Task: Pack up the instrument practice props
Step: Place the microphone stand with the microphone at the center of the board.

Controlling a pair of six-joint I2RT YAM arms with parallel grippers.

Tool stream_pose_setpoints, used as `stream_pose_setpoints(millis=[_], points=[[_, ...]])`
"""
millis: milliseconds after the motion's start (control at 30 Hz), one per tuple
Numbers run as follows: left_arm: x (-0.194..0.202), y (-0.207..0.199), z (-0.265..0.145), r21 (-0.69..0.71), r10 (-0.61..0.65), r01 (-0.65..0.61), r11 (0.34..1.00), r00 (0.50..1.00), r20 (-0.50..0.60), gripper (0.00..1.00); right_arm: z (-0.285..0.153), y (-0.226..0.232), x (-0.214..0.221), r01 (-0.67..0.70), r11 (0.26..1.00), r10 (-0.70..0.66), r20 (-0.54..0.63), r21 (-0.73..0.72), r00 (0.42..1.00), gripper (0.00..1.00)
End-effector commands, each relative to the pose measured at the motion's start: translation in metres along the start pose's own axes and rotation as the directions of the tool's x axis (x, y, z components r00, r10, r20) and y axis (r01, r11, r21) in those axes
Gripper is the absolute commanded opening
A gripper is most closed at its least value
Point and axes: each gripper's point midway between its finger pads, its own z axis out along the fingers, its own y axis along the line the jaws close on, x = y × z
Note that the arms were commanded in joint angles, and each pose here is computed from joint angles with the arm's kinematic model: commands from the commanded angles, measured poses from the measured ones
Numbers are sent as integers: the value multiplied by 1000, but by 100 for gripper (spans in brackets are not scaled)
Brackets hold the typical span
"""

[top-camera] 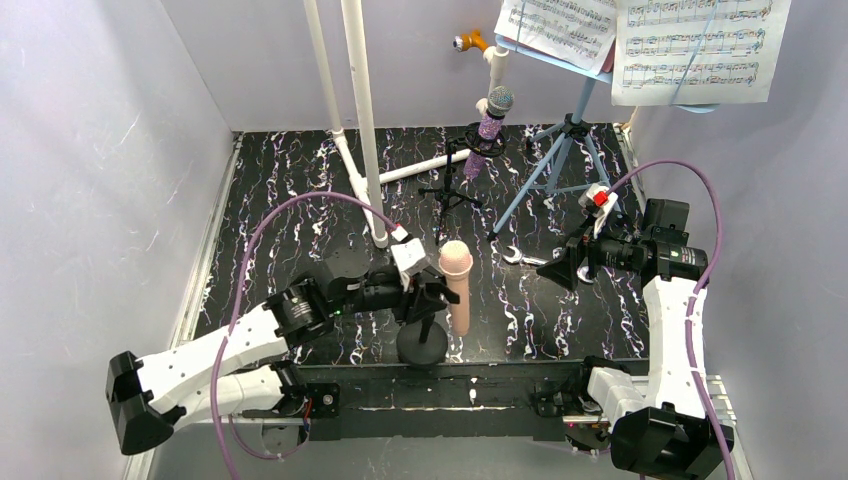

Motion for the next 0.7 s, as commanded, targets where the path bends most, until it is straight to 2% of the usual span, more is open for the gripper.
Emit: stream_pose_setpoints(millis=[0,133,333,667], points=[[-79,3,9,-68,154,-142,988,958,241,0,2,2,-2,18,1000,-18,13,-19,1000,100],[-87,18,33,-121,202,-173,977,935,290,0,2,2,-3,20,1000,-20,17,-24,1000,100],[-96,38,66,-182,207,-150,972,914,349,0,1,3,-8,29,999,-28,21,-37,999,100],[-81,62,98,-238,167,-84,968,920,354,0,-2,20,-31,92,986,-80,88,-136,993,100]])
